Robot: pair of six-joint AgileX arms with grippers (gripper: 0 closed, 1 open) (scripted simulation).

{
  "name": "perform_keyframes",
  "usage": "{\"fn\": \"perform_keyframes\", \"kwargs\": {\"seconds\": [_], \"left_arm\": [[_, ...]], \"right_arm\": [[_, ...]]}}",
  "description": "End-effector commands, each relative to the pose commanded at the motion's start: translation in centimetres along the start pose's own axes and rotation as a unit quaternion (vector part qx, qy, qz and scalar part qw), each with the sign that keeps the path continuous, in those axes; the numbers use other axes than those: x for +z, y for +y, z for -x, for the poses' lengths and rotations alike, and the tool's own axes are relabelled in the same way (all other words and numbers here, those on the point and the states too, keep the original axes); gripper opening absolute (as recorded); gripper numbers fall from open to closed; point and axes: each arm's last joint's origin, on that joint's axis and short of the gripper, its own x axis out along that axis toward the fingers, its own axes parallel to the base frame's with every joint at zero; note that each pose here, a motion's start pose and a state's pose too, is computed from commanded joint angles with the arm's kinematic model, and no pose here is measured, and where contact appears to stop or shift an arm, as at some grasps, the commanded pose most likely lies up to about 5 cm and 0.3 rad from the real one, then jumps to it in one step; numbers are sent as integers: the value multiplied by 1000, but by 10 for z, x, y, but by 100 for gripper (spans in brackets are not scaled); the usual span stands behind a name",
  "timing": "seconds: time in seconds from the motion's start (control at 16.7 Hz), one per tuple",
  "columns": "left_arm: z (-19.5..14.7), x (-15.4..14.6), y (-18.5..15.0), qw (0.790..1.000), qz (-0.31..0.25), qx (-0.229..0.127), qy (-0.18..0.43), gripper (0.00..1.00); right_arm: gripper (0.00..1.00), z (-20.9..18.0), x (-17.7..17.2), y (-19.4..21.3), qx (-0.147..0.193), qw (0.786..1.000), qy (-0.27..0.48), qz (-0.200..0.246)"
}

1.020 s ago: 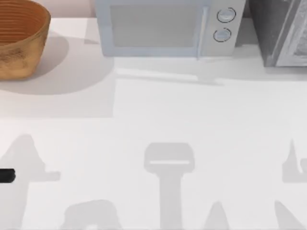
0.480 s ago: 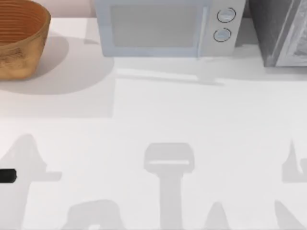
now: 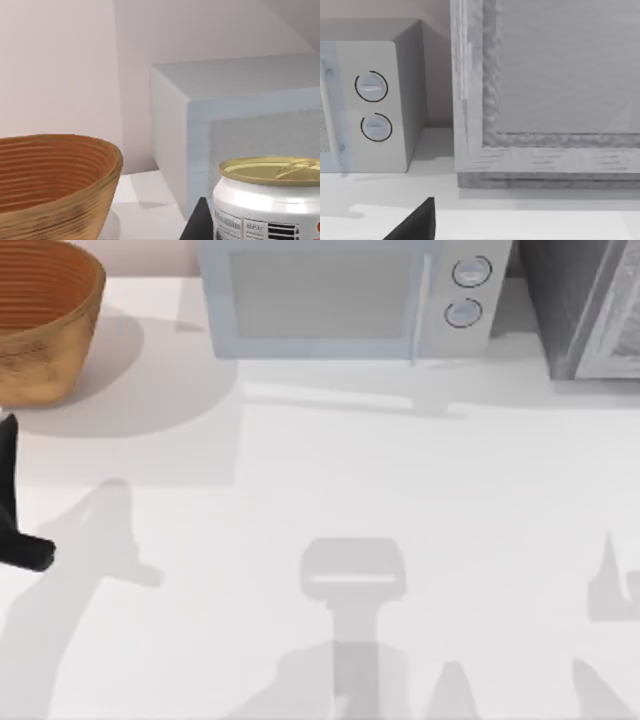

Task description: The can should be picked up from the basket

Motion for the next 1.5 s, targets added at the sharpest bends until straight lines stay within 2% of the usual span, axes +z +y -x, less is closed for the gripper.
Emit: {"fn": "perform_keyframes", "kwargs": {"seconds": [0.36, 0.72, 1.08, 1.5], "left_arm": [[-47, 31, -1, 994, -5, -108, -8, 0], [-107, 38, 0, 978, -12, -208, -11, 0], [-167, 14, 1, 953, -9, -301, -1, 0], [-223, -44, 2, 918, 5, -396, 17, 0]], "right_arm": [[100, 0, 0, 0, 0, 1000, 0, 0], [100, 0, 0, 0, 0, 1000, 0, 0], [100, 0, 0, 0, 0, 1000, 0, 0], [100, 0, 0, 0, 0, 1000, 0, 0]]}}
